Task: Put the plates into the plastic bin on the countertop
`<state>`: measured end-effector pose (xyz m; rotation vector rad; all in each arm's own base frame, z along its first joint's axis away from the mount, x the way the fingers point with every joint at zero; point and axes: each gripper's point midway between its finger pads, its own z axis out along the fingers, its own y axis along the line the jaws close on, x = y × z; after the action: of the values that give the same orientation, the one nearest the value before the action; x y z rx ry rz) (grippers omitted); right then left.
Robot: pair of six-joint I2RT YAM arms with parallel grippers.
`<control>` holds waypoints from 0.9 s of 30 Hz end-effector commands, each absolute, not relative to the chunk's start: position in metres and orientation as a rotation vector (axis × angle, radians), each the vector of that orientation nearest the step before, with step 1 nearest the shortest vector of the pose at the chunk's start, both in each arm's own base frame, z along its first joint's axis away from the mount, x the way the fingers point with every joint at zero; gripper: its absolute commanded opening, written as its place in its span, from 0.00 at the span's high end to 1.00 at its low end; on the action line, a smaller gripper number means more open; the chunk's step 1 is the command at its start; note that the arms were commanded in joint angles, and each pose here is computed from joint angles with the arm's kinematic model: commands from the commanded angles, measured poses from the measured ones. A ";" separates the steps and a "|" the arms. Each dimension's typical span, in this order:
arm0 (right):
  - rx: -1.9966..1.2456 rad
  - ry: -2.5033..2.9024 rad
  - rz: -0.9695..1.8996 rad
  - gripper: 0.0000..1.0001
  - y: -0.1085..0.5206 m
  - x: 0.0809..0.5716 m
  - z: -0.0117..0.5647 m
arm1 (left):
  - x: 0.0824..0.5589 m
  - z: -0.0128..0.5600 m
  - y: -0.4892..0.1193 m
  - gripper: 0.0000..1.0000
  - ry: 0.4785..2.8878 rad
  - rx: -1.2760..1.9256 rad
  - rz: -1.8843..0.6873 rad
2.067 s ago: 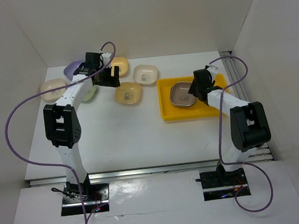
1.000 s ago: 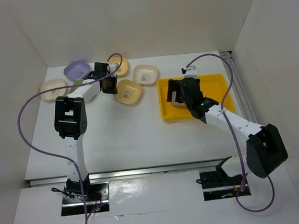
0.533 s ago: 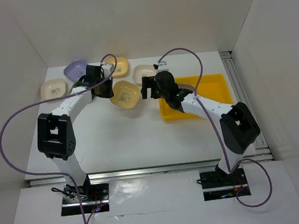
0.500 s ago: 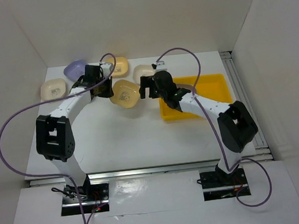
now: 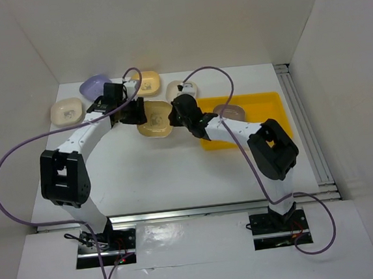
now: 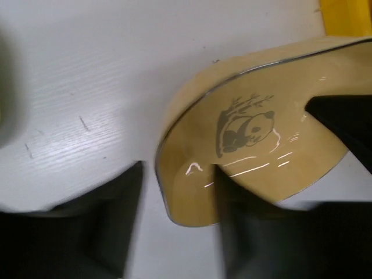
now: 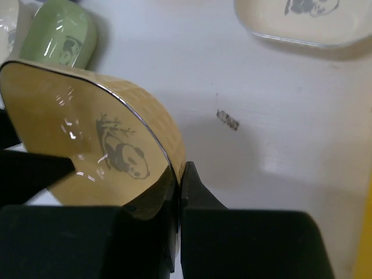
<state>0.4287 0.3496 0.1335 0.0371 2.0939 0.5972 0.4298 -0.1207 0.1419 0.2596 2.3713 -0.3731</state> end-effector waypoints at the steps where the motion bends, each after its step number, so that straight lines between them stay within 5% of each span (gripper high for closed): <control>1: 0.029 2.098 0.515 1.00 0.344 0.425 0.142 | 0.438 0.182 -0.142 0.10 2.235 0.310 -0.457; 3: 0.056 2.096 0.438 1.00 0.313 0.434 0.155 | 0.440 0.186 -0.141 0.00 2.227 0.306 -0.446; 16: 0.187 2.193 0.240 1.00 0.093 0.439 0.180 | 0.461 0.180 -0.101 0.00 2.224 0.314 -0.418; 27: 0.216 2.361 0.172 1.00 0.045 0.442 0.123 | 0.483 0.169 -0.103 0.00 2.281 0.375 -0.392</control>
<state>0.4419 0.0466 0.1308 0.2531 2.3338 0.1749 0.4734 -0.0979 0.1501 0.3180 2.3263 -0.3958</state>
